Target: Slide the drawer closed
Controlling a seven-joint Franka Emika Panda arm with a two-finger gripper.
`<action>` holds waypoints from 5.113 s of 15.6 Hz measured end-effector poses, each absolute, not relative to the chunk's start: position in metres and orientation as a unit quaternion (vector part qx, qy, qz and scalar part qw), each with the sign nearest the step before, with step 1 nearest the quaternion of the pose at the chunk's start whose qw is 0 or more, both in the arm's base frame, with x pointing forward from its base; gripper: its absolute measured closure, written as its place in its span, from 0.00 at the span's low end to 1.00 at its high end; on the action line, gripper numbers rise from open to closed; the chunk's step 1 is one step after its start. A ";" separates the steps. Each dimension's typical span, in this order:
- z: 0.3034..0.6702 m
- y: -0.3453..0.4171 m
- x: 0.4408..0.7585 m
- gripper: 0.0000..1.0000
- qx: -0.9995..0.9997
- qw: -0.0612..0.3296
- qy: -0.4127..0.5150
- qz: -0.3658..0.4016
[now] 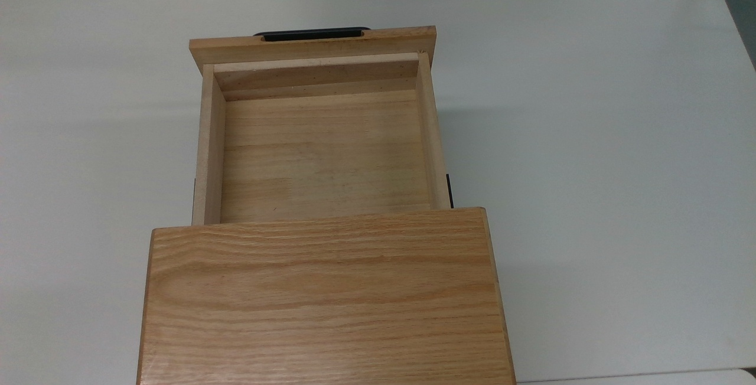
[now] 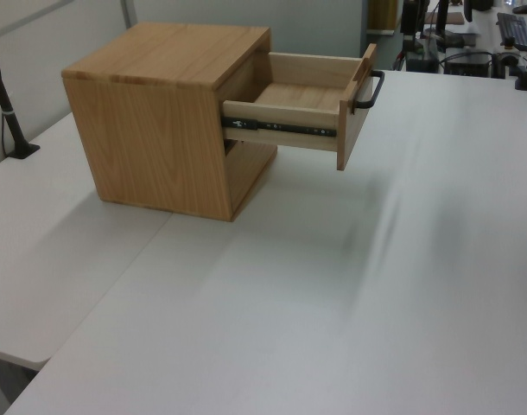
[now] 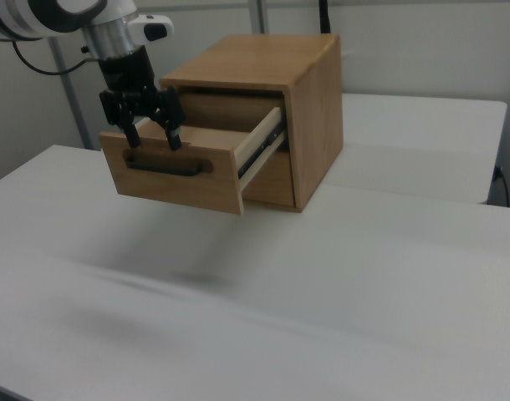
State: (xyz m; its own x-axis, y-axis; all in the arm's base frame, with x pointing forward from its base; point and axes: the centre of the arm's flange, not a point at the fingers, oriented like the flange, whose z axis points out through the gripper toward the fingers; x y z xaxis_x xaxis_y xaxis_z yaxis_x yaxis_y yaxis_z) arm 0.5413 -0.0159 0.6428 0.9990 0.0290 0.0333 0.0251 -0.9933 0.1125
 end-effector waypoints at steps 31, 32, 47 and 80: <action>0.596 -0.023 0.537 0.48 0.986 0.039 0.153 -0.055; 0.587 -0.022 0.539 0.59 0.986 0.029 0.152 -0.056; 0.536 0.018 0.646 1.00 0.991 -0.014 -0.053 0.123; 0.554 0.042 0.703 0.94 0.914 -0.007 -0.265 0.308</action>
State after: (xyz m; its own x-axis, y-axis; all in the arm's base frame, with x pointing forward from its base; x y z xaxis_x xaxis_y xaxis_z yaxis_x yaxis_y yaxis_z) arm 0.7033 0.0420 0.5535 0.6704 -0.4884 0.5586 -0.4797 -0.8596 -0.1758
